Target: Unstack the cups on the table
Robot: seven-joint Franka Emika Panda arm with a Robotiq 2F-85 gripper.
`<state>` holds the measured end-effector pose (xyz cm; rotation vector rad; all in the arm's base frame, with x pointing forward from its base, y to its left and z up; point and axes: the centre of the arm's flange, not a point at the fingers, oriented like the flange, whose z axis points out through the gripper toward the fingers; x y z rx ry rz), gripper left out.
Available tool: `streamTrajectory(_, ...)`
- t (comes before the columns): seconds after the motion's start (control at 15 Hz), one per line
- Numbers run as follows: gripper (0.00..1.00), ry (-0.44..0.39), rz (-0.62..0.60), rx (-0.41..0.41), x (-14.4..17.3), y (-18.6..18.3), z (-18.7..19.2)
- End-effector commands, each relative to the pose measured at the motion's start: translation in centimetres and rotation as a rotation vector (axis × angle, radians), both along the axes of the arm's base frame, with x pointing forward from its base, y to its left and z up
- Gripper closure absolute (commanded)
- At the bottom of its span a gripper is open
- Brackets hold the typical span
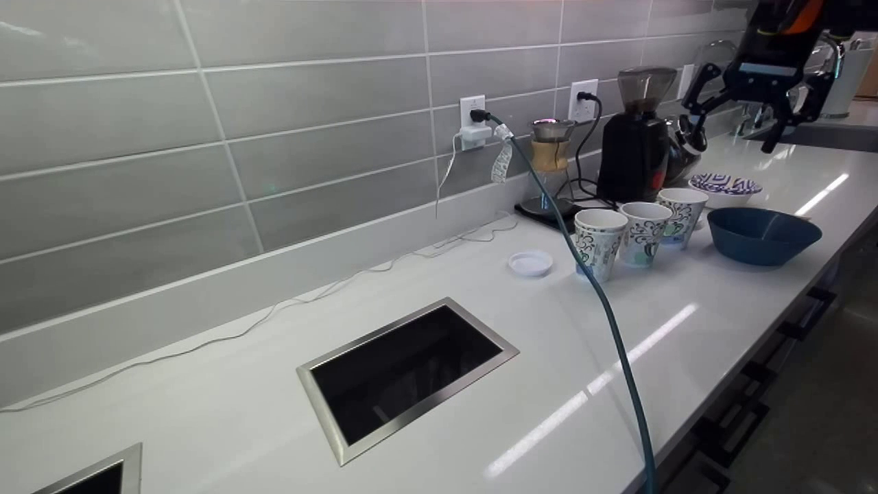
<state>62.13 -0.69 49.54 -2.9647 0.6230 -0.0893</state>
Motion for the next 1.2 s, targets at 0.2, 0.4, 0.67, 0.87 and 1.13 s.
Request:
streamTrajectory(0.2, 0.00, -0.004, 0.014, -0.009, -0.1, 0.3, -0.6)
streamTrajectory(0.4, 0.00, -0.008, 0.015, -0.009, -0.2, 0.3, -0.3)
streamTrajectory(0.67, 0.00, 0.009, 0.079, 0.040, 1.4, 3.2, -3.1)
streamTrajectory(0.87, 0.00, 0.031, 0.106, 0.052, 2.4, 5.1, -6.3)
streamTrajectory(1.13, 0.23, -0.005, 0.104, 0.067, 4.3, 6.3, -9.5)
